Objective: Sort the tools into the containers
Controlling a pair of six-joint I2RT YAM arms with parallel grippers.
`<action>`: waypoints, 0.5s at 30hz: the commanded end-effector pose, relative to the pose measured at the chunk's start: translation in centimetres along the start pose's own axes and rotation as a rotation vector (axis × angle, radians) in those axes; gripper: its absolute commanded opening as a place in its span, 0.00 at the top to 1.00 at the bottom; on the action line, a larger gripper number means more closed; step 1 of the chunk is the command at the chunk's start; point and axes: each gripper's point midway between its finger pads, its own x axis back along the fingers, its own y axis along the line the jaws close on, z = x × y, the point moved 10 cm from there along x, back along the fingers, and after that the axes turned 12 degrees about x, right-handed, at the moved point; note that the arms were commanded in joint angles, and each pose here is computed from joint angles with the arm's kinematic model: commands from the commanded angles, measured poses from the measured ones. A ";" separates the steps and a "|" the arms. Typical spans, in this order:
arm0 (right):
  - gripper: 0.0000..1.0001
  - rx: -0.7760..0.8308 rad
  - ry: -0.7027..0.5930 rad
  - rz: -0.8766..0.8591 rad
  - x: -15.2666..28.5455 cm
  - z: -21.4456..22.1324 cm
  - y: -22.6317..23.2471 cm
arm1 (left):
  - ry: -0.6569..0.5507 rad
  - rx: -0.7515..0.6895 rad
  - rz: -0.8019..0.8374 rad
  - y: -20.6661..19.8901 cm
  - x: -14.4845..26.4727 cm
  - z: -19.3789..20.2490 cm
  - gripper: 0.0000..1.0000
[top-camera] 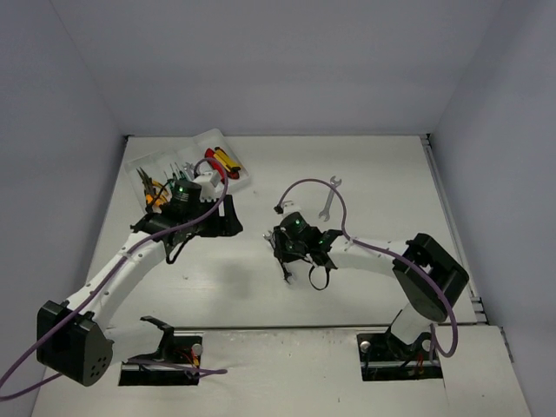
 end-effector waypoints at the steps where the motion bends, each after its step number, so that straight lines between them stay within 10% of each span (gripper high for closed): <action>1: 1.00 0.053 -0.195 -0.128 0.7 -3.8 3.1 | -0.098 0.039 0.123 -2.4 -0.2 -1.0 0.32; 15: 1.00 0.079 -0.394 -0.254 4.2 -6.2 5.2 | -0.089 0.105 0.117 -2.9 -2.5 -0.2 0.32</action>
